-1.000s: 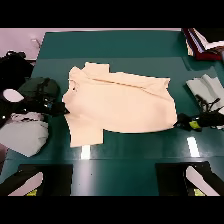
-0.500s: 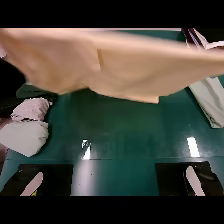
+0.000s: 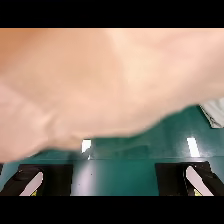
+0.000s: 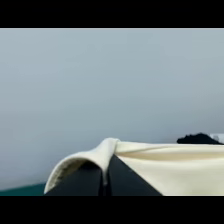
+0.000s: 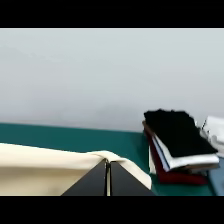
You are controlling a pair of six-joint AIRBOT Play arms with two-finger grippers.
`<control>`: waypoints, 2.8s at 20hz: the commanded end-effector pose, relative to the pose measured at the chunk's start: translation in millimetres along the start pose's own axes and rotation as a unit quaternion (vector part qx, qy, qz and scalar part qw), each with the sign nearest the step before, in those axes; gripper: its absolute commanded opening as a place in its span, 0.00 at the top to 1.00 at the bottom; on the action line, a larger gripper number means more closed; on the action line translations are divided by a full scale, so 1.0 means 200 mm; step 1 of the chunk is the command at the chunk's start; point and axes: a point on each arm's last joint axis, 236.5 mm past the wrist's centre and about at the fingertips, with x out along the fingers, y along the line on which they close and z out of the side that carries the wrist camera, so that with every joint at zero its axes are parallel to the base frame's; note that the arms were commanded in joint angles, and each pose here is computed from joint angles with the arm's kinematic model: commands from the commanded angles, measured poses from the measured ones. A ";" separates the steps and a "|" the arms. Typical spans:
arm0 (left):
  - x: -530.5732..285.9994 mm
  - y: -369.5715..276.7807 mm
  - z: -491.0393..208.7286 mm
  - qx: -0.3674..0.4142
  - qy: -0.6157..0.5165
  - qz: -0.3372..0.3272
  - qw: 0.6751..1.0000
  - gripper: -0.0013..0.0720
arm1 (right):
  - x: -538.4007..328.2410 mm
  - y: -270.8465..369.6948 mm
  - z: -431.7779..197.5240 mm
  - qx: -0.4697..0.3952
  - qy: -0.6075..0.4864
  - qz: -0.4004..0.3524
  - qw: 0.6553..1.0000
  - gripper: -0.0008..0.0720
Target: Fold the shirts.
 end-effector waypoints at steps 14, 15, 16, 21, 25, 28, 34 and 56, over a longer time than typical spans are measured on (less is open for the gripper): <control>0.70 0.52 -2.91 -0.249 0.604 0.001 0.757 0.95 | 1.41 0.08 -2.07 0.003 0.575 0.041 0.817 0.97; 0.77 0.56 -2.91 -0.243 0.595 0.003 0.766 0.95 | 1.48 0.08 -2.05 0.004 0.566 0.040 0.823 0.97; 0.84 0.61 -2.88 -0.235 0.583 0.006 0.778 0.95 | 1.55 0.08 -2.02 0.003 0.555 0.040 0.831 0.97; 0.97 0.82 -2.69 -0.172 0.539 0.040 0.824 0.95 | 1.63 0.12 -1.91 0.004 0.531 0.049 0.846 0.97; 0.73 0.87 -2.78 -0.162 0.613 0.031 0.773 0.95 | 1.47 0.20 -2.03 -0.004 0.566 0.064 0.822 0.97; 0.58 0.83 -2.95 -0.179 0.658 0.027 0.731 0.95 | 1.34 0.30 -2.24 -0.015 0.595 0.076 0.800 0.97; 0.24 0.78 -3.23 -0.217 0.729 0.065 0.646 0.95 | 1.20 0.41 -2.46 0.032 0.610 0.093 0.786 0.97; -0.98 0.11 -3.12 -0.319 0.713 0.137 0.609 0.24 | 0.88 0.29 -2.08 0.059 0.516 0.097 0.849 0.42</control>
